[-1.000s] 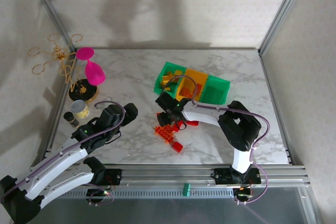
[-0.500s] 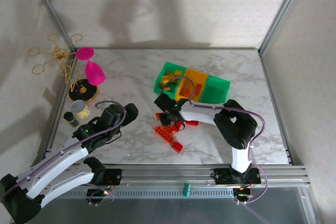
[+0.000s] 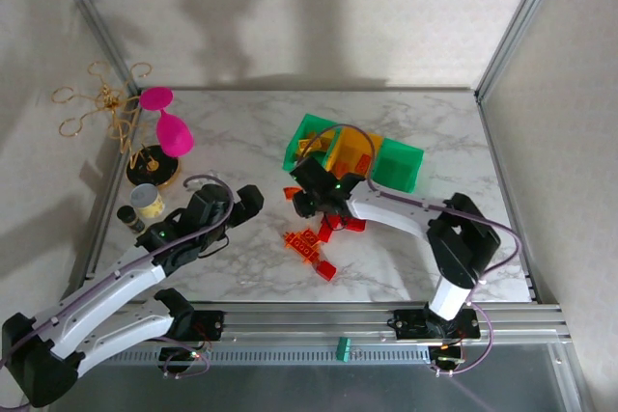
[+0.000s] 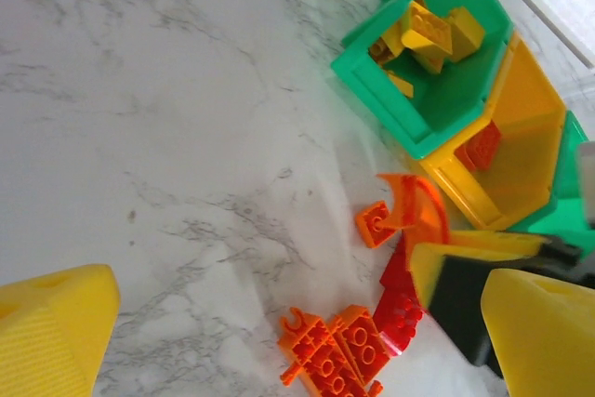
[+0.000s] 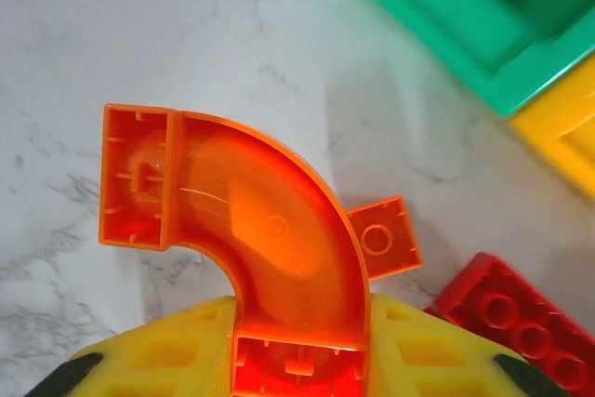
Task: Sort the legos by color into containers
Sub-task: Pick up the lego from the center of the table, then place the lego in the container.
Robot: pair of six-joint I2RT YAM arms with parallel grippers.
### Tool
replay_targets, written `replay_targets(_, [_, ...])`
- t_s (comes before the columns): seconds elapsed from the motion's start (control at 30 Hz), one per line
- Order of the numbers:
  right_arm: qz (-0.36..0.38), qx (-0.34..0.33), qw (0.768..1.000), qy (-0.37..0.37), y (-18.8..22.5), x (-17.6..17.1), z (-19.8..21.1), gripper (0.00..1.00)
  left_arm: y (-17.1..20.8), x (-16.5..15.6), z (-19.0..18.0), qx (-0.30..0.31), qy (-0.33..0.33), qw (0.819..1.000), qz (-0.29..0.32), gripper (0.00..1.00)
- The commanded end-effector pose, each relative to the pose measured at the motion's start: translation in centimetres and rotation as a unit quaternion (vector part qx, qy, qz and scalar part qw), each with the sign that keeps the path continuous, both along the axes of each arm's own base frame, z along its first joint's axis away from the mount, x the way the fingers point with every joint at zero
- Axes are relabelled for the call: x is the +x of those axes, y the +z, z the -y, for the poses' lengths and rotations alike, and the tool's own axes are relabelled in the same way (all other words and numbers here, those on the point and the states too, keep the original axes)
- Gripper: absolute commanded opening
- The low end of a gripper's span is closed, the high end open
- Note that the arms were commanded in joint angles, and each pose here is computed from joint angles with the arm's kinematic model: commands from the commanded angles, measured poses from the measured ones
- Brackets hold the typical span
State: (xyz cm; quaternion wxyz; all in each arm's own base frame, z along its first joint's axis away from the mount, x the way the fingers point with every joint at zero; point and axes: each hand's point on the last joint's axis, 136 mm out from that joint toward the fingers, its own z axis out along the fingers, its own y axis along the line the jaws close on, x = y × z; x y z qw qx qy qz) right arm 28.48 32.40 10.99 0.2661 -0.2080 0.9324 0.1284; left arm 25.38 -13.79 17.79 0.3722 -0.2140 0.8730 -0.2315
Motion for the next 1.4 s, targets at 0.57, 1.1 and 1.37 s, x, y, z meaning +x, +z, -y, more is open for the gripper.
replay_targets(0.57, [0.060, -0.010, 0.975, -0.215, 1.9, 11.0, 15.1, 0.29, 0.9, 4.6, 7.6, 0.003, -0.088, 0.996, 0.021, 1.00])
replay_targets(1.1, [0.061, -0.012, 0.976, -0.207, 1.7, 14.7, 14.1, 0.55, 1.0, 4.9, 7.7, 0.011, -0.082, 0.996, 0.019, 1.00])
replay_targets(1.37, [0.058, 0.016, 0.987, -0.151, 4.2, 10.4, 11.2, 0.59, 0.8, 3.8, 6.3, 0.017, -0.072, 0.997, 0.013, 0.99])
